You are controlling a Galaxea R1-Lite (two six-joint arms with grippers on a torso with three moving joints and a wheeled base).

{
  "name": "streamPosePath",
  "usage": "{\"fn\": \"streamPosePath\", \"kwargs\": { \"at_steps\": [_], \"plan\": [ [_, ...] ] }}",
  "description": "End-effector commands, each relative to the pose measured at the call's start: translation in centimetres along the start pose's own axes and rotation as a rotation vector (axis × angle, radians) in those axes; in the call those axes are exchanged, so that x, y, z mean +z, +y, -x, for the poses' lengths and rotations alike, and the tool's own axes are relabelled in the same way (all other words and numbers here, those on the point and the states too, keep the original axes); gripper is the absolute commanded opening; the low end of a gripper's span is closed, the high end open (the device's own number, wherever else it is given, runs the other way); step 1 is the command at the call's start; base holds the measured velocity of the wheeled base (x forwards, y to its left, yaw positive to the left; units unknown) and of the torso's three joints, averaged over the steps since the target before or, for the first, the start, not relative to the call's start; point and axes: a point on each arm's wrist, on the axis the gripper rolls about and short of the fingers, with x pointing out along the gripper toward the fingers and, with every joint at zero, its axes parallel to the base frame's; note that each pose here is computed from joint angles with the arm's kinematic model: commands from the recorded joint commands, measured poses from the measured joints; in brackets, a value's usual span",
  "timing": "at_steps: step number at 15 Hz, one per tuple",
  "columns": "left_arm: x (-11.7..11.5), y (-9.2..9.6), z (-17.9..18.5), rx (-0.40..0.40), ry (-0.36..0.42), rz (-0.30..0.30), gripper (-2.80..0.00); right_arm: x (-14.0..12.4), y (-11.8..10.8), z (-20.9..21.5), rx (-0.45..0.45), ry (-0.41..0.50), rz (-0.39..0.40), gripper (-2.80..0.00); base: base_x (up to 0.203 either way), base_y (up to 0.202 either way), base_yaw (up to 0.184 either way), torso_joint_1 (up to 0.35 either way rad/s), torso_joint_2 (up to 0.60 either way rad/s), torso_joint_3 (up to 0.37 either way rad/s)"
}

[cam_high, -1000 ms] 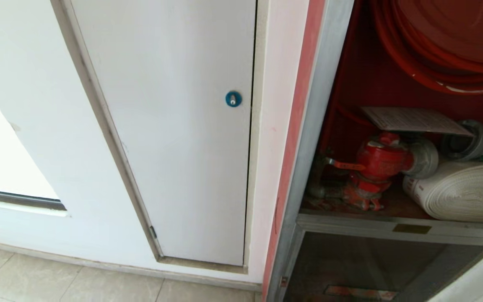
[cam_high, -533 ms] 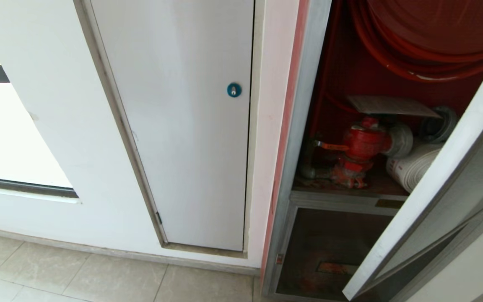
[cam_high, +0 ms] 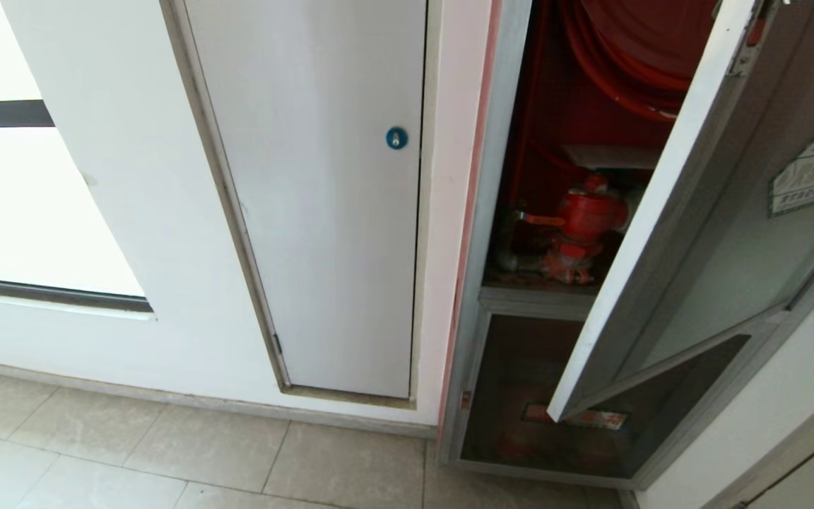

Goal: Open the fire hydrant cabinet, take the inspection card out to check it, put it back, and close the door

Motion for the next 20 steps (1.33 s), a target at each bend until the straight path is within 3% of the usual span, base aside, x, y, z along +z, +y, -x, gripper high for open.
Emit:
{"fn": "streamPosePath", "kwargs": {
  "at_steps": [1, 4, 20],
  "plan": [
    [0.02, 0.0, -0.01, 0.0, 0.001, -0.001, -2.8, -0.01, 0.0, 0.01, -0.001, -0.002, -0.001, -2.8, -0.197, 0.0, 0.002, 0.002, 0.01, 0.004],
    [0.0, 0.0, -0.01, 0.0, 0.002, -0.001, -2.8, -0.01, 0.0, 0.01, 0.0, -0.001, -0.001, -2.8, -0.134, 0.0, 0.002, -0.002, 0.0, 0.004],
    [0.0, 0.0, -0.01, 0.001, 0.001, 0.009, -2.8, -0.01, 0.0, 0.01, -0.001, -0.002, -0.001, -2.8, 0.0, 0.0, 0.0, 0.0, 0.0, 0.0]
  ]
}}
